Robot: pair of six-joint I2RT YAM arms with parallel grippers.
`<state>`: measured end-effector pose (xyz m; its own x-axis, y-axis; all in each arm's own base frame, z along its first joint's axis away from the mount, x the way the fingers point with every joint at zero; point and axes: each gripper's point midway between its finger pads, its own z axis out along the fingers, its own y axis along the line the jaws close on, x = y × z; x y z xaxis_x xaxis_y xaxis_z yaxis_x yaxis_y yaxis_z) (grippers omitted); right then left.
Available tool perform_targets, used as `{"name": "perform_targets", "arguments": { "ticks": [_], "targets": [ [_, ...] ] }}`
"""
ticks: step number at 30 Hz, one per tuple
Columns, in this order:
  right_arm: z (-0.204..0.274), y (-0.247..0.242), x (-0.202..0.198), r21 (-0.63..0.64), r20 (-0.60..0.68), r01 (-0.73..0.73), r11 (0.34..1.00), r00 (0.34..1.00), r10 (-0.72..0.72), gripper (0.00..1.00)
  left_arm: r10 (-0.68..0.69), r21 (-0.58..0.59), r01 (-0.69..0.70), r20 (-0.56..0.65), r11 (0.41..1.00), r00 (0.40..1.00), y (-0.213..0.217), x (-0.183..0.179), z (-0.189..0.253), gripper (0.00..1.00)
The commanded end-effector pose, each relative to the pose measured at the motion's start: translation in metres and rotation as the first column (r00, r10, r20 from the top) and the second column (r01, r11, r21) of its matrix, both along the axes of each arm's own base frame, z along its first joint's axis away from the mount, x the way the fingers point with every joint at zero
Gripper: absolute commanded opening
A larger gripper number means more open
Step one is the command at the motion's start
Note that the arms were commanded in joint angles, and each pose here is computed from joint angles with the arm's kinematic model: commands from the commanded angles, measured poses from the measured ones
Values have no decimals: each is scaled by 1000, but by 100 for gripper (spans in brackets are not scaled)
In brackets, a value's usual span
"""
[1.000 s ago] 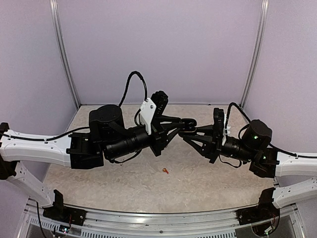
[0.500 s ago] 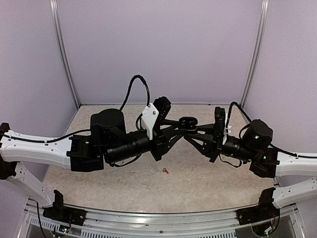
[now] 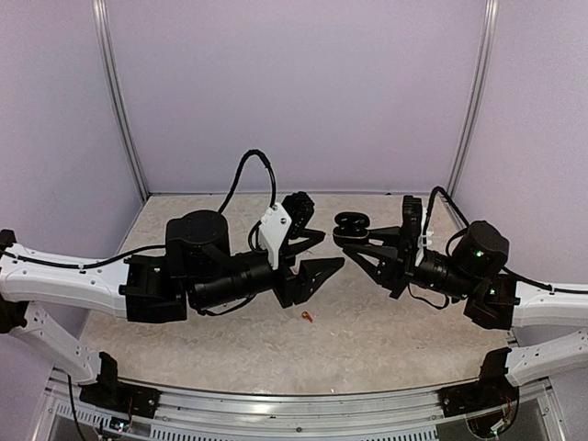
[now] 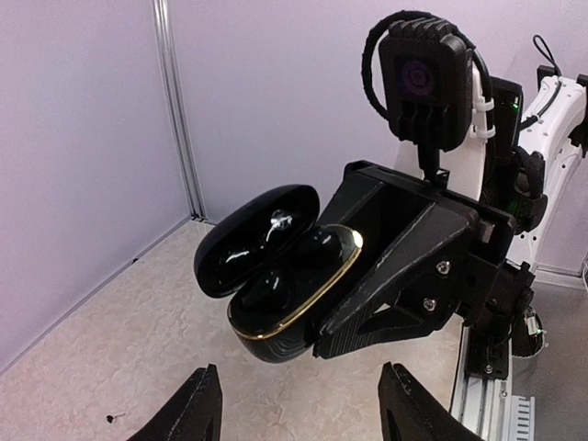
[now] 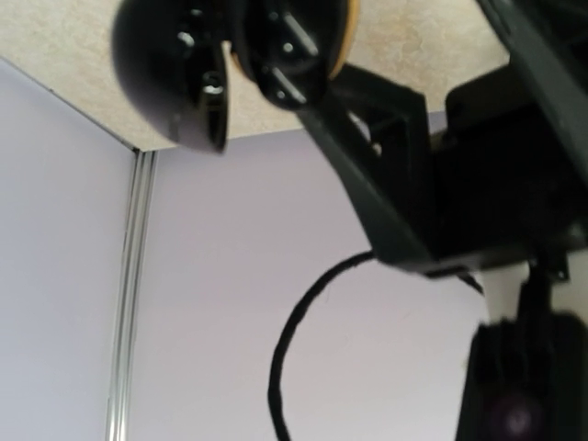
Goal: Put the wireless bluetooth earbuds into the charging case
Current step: Close the charging case with the earbuds.
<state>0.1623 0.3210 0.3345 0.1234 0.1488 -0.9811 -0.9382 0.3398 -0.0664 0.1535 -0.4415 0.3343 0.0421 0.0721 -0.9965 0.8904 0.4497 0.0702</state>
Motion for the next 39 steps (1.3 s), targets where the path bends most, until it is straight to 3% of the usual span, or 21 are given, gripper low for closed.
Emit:
{"name": "perform_targets", "arguments": {
  "ticks": [1, 5, 10, 14, 20, 26, 39],
  "targets": [
    [21, -7, -4, 58, 50, 9, 998, 999, -12, 0, 11, -15, -11, -4, 1000, 1000, 13, -3, 6, 61],
    [18, -7, -6, 42, 56, 0, 999, 998, -3, 0, 23, -36, -24, -13, 999, 1000, 24, -4, 11, 69],
    [20, -6, -18, 27, 85, -59, 998, 995, 56, 0, 27, -87, -28, -20, 996, 999, 43, -7, 18, 98],
    [19, -2, -31, 7, 94, -136, 991, 986, 135, 0, 23, -138, -26, -22, 990, 999, 59, -10, 27, 99],
    [21, 3, -48, -14, 110, -244, 970, 963, 244, 0, -129, -93, 131, 21, 987, 991, 52, -35, 29, 99],
    [21, 11, -60, -31, 99, -339, 940, 935, 340, 0, -199, -84, 201, 29, 976, 980, 40, -45, 26, 99],
    [17, 21, -67, -48, 63, -409, 911, 909, 411, 0, -309, -91, 310, 31, 946, 951, 18, -60, 26, 96]
  ]
}}
